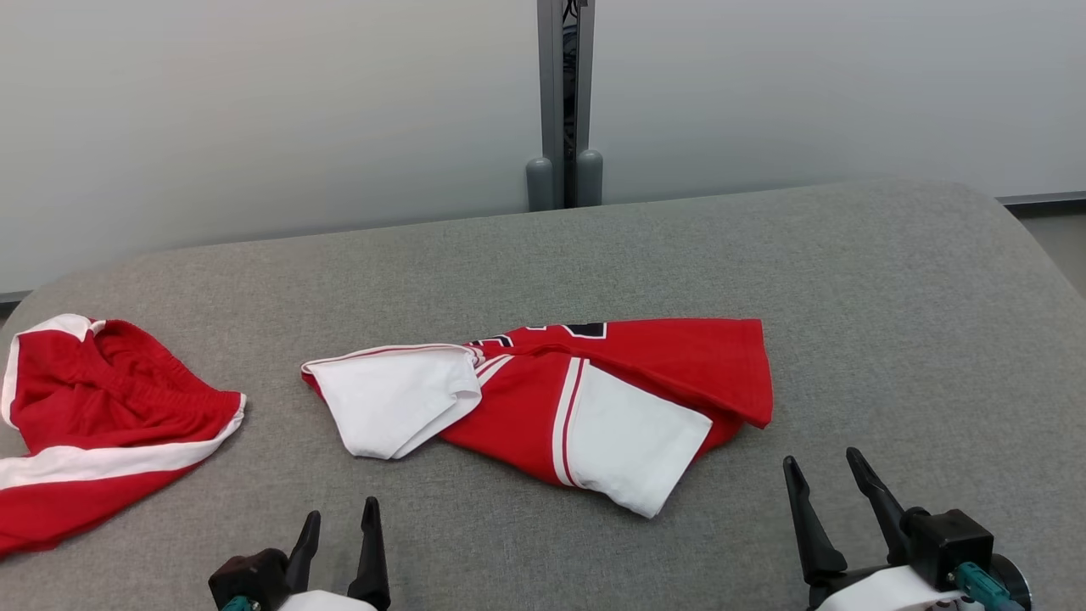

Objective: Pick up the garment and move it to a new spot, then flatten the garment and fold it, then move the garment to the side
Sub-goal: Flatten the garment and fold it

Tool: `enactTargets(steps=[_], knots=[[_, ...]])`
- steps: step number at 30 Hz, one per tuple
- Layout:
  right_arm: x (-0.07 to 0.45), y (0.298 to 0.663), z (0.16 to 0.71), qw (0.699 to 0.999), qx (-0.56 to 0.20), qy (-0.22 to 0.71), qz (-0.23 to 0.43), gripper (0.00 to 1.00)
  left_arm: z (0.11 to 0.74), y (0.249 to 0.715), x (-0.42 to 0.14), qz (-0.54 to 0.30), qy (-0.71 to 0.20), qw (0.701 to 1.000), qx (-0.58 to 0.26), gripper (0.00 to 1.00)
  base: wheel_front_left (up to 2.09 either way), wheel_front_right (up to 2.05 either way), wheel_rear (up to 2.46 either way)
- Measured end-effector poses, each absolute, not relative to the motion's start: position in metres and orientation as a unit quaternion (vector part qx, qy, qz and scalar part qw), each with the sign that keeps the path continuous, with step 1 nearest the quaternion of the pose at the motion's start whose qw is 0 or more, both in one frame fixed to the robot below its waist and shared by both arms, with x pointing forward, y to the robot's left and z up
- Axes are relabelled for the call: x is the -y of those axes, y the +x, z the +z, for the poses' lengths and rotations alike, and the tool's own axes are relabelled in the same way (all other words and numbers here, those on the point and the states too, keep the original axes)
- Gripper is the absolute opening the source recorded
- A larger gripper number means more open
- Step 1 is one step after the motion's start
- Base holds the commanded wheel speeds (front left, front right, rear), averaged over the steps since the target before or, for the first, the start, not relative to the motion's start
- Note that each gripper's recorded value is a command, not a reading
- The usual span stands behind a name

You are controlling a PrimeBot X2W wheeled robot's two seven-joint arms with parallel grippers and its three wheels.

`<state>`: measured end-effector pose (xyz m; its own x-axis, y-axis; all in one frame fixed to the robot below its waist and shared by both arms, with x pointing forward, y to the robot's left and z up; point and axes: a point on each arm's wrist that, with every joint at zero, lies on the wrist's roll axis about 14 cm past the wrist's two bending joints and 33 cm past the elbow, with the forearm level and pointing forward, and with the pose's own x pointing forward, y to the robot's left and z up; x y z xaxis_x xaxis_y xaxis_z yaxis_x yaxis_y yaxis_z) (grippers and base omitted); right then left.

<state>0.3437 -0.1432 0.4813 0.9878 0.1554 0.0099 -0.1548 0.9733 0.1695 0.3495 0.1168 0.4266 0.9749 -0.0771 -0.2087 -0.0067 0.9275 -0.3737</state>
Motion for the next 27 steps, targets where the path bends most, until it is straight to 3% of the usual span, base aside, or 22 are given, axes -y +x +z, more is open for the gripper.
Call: enactTargets(steps=[27], knots=[[0.153,0.369,0.462,0.994,-0.034,0.073,0.075,1.0,0.374,0.423,-0.1,-0.023,-0.139,0.966,-0.218,1.0,0.0,0.0,0.0]])
